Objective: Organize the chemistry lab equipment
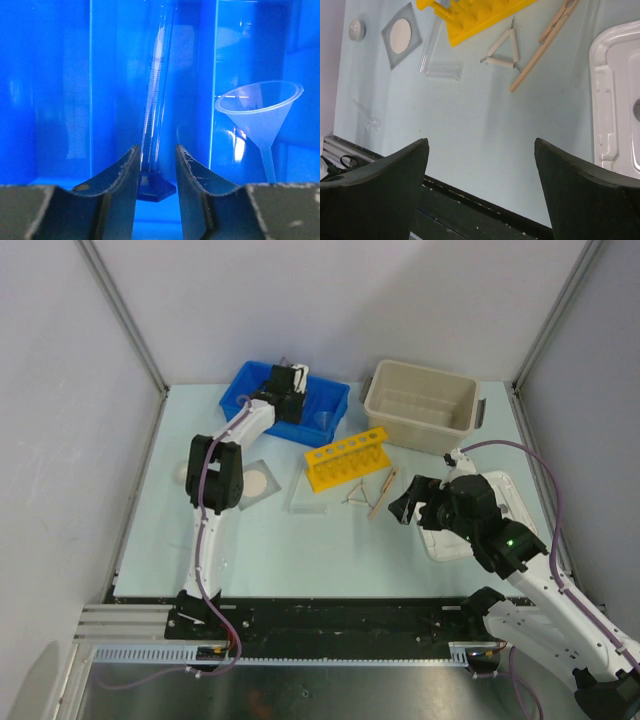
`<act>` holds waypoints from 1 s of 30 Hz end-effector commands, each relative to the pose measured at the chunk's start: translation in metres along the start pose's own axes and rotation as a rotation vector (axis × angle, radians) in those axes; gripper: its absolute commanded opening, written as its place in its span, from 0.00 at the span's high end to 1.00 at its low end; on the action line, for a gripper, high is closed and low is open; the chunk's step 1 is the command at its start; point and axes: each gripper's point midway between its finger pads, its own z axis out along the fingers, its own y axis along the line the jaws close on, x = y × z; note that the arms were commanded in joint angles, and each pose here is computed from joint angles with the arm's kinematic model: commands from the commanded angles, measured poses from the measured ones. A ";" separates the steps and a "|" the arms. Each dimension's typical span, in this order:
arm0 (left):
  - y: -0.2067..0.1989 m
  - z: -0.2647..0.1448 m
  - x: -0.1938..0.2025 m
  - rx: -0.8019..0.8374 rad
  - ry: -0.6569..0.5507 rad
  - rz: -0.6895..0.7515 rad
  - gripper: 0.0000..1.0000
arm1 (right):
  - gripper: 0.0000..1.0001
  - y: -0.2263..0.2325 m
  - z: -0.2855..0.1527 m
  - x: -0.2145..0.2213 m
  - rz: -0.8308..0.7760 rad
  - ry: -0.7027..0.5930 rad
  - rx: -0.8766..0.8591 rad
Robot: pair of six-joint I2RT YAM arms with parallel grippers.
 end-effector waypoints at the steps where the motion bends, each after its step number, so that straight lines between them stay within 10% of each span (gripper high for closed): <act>1: 0.001 -0.047 -0.048 0.001 -0.108 0.000 0.60 | 0.09 0.000 -0.002 -0.007 -0.005 -0.031 0.000; 14: -0.015 -0.164 -0.105 0.110 -0.286 -0.143 0.53 | 0.09 0.002 0.006 -0.001 0.018 0.005 -0.002; 17: -0.015 -0.202 -0.104 0.135 -0.318 -0.199 0.26 | 0.09 0.001 0.008 0.000 0.021 0.012 0.002; 21: -0.006 -0.240 -0.084 0.143 -0.321 -0.303 0.04 | 0.07 0.002 0.008 -0.001 0.016 0.006 -0.002; 30: 0.046 -0.250 0.030 0.019 -0.174 -0.606 0.01 | 0.03 0.001 0.004 -0.003 -0.026 -0.003 -0.008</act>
